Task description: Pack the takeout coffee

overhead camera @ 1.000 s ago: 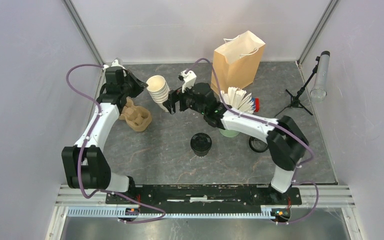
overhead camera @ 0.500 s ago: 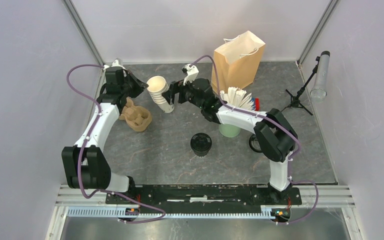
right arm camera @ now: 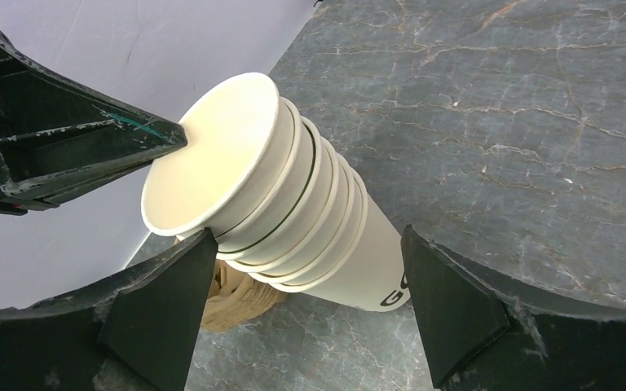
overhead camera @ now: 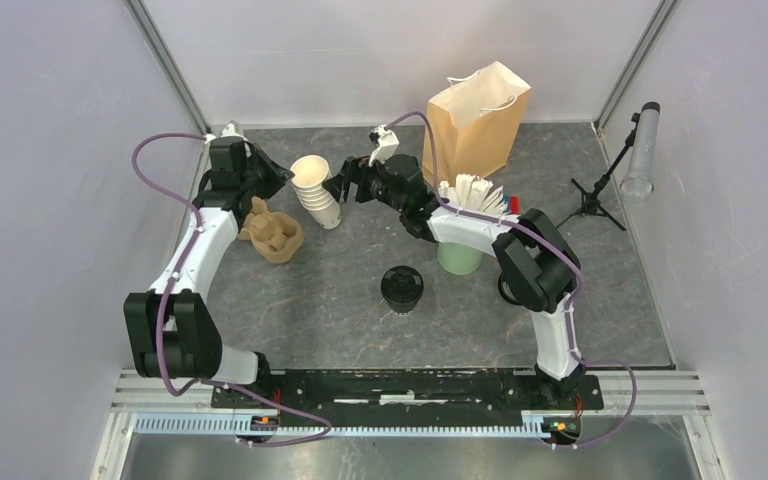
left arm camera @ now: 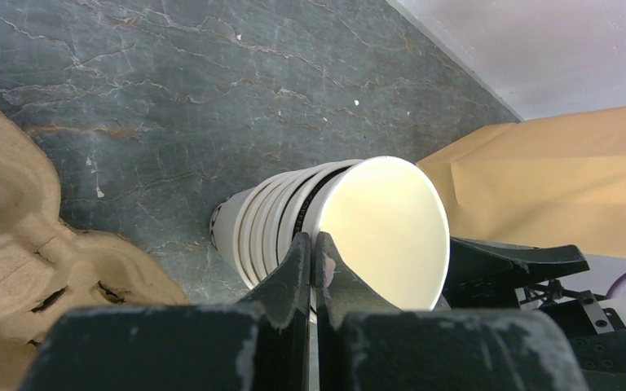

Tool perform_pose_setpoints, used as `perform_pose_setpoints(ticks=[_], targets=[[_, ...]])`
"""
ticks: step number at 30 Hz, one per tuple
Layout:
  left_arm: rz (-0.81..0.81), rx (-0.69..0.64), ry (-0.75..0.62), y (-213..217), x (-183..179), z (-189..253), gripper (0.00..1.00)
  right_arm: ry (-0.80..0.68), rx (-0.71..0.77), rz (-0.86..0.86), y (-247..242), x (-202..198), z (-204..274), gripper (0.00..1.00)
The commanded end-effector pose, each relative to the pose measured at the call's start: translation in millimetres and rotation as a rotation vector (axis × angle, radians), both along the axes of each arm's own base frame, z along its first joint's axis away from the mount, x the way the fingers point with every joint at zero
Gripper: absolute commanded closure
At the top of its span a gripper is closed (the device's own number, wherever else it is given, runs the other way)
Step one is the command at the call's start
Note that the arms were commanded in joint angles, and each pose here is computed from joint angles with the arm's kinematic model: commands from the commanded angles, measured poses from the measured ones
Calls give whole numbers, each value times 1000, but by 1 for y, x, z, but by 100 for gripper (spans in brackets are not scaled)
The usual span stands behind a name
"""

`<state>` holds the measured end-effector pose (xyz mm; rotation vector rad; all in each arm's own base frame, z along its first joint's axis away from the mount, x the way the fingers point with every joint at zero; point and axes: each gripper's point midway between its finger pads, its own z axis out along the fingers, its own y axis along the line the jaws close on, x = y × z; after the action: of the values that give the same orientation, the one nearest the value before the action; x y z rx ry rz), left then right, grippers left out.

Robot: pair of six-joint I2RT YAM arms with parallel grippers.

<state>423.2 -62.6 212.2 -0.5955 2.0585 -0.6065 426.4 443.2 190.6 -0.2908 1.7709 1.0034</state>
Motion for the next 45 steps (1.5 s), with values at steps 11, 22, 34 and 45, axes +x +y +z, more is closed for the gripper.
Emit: perform_pose_setpoints(ticks=[11,22,34,45], targets=[[-17,-144,-110,-16,6,46,98,42,29,-18,12,14,-6,11],[14,-175,-137,-12,17,61,98,18,1,-11,14,17,-7,12],[43,-57,-250,3,10,123,98,-43,12,36,20,14,24,12],[-91,-6,-249,-11,-51,144,98,-128,-43,124,0,-21,72,10]])
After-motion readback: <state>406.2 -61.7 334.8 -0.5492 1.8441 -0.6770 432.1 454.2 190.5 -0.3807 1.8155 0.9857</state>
